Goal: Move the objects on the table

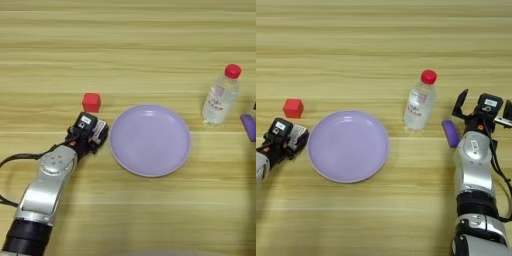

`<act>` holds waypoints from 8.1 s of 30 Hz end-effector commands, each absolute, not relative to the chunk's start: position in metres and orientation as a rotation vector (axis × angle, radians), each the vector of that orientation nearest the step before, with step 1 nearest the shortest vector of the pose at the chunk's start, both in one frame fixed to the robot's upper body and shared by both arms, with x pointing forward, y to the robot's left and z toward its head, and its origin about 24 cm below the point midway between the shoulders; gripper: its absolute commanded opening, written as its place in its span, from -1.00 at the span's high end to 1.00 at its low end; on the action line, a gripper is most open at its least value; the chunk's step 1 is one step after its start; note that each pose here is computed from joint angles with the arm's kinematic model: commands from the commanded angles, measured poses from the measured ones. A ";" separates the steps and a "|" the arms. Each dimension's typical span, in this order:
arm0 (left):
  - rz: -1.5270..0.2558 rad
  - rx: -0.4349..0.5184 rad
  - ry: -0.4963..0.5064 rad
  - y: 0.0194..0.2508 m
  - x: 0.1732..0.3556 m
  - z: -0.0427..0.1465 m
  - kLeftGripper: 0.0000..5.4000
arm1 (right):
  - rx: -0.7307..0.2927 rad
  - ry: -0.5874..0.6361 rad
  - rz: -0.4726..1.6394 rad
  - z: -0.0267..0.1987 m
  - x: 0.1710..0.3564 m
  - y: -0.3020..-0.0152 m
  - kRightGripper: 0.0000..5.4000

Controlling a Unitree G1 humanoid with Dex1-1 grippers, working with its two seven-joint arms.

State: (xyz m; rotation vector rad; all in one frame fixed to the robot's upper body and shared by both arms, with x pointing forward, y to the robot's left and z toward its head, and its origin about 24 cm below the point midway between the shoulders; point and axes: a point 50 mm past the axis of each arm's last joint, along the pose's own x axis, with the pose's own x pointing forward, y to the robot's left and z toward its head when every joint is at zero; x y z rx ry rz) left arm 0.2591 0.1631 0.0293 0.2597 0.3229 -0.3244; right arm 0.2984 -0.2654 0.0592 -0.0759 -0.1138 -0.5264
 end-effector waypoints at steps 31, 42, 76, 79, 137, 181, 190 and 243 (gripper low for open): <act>-0.220 0.119 0.183 0.187 0.305 0.047 -0.99 | -0.070 -0.093 -0.512 0.057 0.301 -0.261 -1.00; -0.243 0.122 0.184 0.184 0.315 0.040 -0.99 | -0.070 -0.093 -0.512 0.057 0.300 -0.260 -1.00; -0.214 0.140 0.263 0.188 0.329 0.015 -0.99 | -0.069 -0.094 -0.514 0.057 0.300 -0.260 -1.00; -0.214 0.139 0.262 0.188 0.330 0.015 -0.99 | -0.070 -0.094 -0.514 0.057 0.300 -0.260 -1.00; -0.644 0.038 0.089 0.105 0.271 0.051 0.17 | -0.072 -0.094 -0.518 0.058 0.300 -0.258 -1.00; -0.757 0.062 0.102 0.080 0.255 0.051 -0.62 | -0.073 -0.095 -0.516 0.058 0.300 -0.256 -1.00; -0.485 -0.017 -0.016 0.128 0.295 0.080 -0.95 | -0.074 -0.093 -0.515 0.057 0.300 -0.255 -1.00; 0.093 0.001 0.021 0.218 0.338 0.040 -0.99 | -0.221 0.270 0.413 0.066 0.210 -0.201 -1.00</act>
